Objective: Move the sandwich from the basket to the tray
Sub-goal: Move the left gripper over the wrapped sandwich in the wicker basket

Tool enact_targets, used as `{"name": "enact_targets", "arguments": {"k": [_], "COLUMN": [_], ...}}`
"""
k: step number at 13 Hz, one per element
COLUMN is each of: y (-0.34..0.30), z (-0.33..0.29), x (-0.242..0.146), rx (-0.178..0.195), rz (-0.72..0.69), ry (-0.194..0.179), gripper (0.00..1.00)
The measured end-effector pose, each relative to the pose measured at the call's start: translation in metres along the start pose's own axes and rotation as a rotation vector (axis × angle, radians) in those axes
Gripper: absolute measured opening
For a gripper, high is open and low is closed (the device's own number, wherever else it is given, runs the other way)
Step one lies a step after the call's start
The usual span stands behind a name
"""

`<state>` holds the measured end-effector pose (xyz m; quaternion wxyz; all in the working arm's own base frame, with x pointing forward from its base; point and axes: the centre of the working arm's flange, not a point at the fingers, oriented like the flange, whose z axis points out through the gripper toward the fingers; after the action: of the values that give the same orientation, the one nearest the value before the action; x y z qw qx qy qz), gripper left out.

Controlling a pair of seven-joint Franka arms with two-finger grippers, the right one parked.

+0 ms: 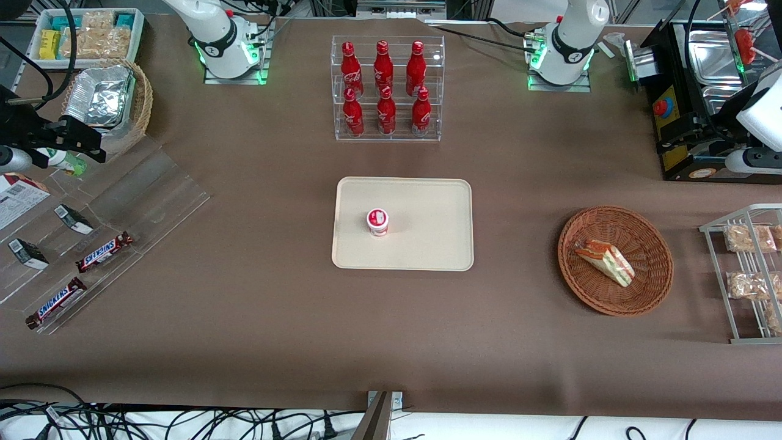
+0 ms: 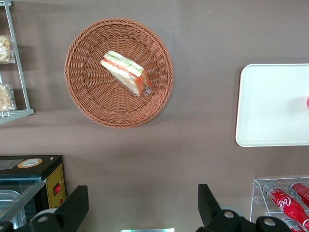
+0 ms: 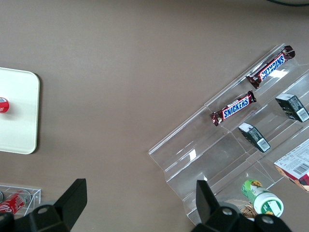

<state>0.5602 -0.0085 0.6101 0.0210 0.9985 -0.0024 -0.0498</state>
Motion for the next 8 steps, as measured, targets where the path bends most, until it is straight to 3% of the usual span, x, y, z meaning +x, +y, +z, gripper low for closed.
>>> {"name": "enact_targets", "arguments": {"k": [5, 8], "y": [-0.004, -0.007], "z": [0.018, 0.055], "x": [0.012, 0.046], "rx": [0.001, 0.005], "rz": [-0.025, -0.17], "ry": [-0.026, -0.016], "gripper": [1.0, 1.0]}}
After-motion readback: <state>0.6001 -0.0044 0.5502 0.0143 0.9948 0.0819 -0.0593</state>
